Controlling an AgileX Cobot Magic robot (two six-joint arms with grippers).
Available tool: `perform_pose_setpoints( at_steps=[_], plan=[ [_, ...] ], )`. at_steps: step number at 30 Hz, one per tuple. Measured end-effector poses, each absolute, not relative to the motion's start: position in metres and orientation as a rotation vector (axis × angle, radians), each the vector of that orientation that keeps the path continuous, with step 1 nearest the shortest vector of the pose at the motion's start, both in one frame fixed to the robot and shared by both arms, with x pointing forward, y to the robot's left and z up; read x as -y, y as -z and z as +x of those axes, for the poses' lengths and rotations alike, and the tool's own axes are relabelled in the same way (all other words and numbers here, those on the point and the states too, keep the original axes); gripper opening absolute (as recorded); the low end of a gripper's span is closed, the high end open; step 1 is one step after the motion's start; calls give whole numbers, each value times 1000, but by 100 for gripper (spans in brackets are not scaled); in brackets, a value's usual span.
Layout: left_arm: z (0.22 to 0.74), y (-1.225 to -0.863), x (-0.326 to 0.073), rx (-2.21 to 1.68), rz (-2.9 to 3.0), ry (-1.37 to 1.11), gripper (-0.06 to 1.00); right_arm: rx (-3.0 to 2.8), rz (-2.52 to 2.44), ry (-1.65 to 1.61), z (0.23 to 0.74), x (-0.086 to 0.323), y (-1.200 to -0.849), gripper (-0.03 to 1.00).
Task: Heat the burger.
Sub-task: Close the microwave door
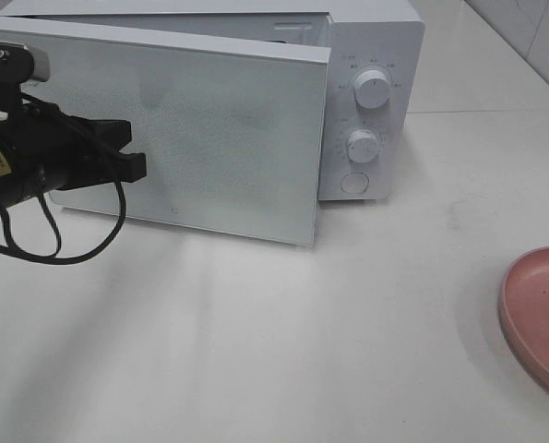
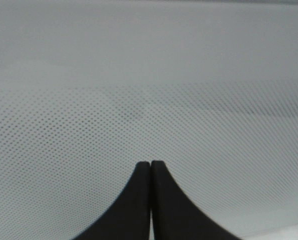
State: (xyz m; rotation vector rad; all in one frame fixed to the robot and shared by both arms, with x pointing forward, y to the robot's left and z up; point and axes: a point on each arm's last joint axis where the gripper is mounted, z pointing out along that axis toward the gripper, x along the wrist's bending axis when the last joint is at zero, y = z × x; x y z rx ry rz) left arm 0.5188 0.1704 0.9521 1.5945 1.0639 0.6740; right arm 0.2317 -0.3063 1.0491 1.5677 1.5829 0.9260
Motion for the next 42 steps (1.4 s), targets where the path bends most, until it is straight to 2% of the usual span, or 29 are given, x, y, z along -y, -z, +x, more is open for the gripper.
perform_pose_setpoints(
  at_steps=[23,42],
  plan=[
    [558,-957,-85,-1052,1554,-606,0,-1583,1568,-926,232,306,-1049,76],
    [582,-945,-53,-1068,1638,-556,0,-1583,1568,-926,232,306,-1049,76]
  ],
)
